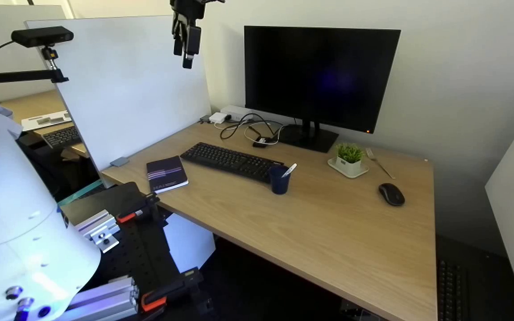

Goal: Place the marker on the desk

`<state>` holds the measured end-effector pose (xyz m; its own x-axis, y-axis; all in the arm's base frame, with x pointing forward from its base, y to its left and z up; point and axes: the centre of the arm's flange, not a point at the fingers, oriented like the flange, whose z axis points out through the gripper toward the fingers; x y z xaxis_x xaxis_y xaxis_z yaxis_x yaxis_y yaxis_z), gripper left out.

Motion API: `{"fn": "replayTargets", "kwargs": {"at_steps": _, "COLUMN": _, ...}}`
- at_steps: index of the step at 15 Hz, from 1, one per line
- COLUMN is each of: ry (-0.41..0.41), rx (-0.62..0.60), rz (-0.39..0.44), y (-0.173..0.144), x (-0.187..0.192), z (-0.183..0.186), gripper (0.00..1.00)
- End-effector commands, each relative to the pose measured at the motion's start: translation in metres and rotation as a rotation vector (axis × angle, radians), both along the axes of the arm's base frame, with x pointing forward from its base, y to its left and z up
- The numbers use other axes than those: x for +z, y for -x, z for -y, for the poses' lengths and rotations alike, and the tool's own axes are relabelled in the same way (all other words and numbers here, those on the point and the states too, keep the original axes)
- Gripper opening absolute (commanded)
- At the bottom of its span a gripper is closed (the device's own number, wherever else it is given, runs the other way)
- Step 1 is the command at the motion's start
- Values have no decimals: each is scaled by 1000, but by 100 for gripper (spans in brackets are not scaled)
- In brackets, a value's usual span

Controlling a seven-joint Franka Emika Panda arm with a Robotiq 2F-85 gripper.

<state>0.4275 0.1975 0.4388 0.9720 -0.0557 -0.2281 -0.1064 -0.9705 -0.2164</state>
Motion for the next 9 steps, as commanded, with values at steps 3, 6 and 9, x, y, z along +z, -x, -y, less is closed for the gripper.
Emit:
{"fn": "replayTargets", "kwargs": {"at_steps": 3, "ry": 1, "rx": 7, "rz": 4, "y": 0, "x": -1, "z": -1, "gripper": 100}}
{"fn": "replayTargets", "kwargs": {"at_steps": 6, "ry": 36, "rx": -12, "rz": -11, "y": -4, "x": -15, "z": -4, "gripper": 100}}
{"fn": "replayTargets", "kwargs": {"at_steps": 9, "ry": 94, "rx": -19, "rz": -38, "y": -8, "x": -39, "z": -5, "gripper": 100}}
